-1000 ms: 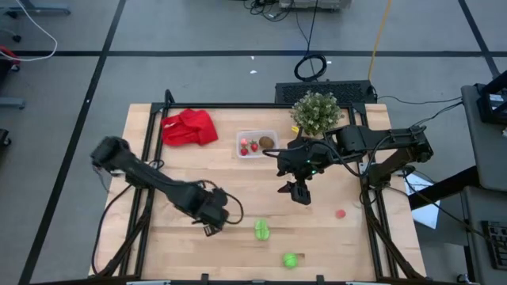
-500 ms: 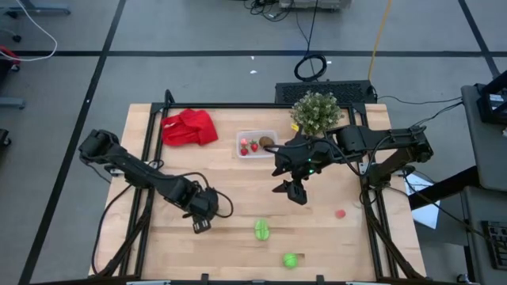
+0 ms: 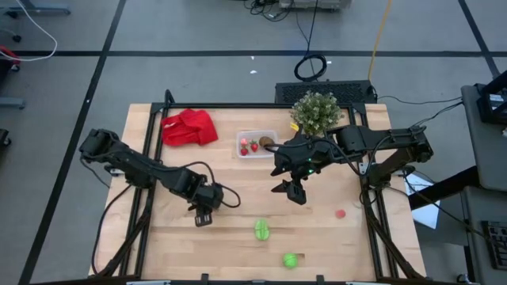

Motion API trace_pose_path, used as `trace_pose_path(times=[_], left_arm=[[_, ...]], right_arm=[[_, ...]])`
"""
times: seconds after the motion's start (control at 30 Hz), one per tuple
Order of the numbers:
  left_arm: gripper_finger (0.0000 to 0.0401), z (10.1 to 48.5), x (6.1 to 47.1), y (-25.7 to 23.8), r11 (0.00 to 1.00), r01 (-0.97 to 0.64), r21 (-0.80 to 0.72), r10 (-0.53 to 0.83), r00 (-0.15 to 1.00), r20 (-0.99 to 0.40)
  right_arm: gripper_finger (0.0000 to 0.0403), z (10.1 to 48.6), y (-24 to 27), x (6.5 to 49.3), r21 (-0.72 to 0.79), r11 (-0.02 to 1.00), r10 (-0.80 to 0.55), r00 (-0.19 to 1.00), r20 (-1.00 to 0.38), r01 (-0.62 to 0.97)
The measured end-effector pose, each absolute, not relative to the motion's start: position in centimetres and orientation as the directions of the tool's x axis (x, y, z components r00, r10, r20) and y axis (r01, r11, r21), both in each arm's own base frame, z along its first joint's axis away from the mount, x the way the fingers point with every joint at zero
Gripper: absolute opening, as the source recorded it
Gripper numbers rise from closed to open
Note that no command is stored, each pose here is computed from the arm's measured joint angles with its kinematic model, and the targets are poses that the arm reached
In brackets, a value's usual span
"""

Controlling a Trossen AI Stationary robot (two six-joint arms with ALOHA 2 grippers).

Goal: Pick and placing Produce into tupperware
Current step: Put the strawberry into the bin

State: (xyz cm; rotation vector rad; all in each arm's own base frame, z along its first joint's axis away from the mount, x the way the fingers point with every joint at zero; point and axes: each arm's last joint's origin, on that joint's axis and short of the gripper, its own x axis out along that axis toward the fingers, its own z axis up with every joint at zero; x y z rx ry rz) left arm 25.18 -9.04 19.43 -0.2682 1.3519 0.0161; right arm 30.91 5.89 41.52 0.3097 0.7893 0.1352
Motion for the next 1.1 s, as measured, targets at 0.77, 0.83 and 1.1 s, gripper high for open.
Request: trace_pose_path(times=[0.77, 0.83, 1.1], left_arm=[[0.0145, 15.9, 27.1, -8.5, 0.987, -0.028, -0.161, -0.155, 0.148, -0.977], [0.0145, 15.9, 27.1, -8.5, 0.987, -0.025, -0.161, -0.155, 0.144, -0.977], [0.0145, 15.9, 27.1, -8.5, 0.986, -0.017, -0.166, -0.162, 0.144, -0.976]], right_arm=[[0.0247, 41.5, 5.9, 30.9, 0.322, 0.947, 0.234, 0.696, -0.679, -0.003], [0.0247, 41.5, 5.9, 30.9, 0.322, 0.947, 0.234, 0.696, -0.679, -0.003], [0.0247, 41.5, 5.9, 30.9, 0.322, 0.947, 0.234, 0.696, -0.679, -0.003]])
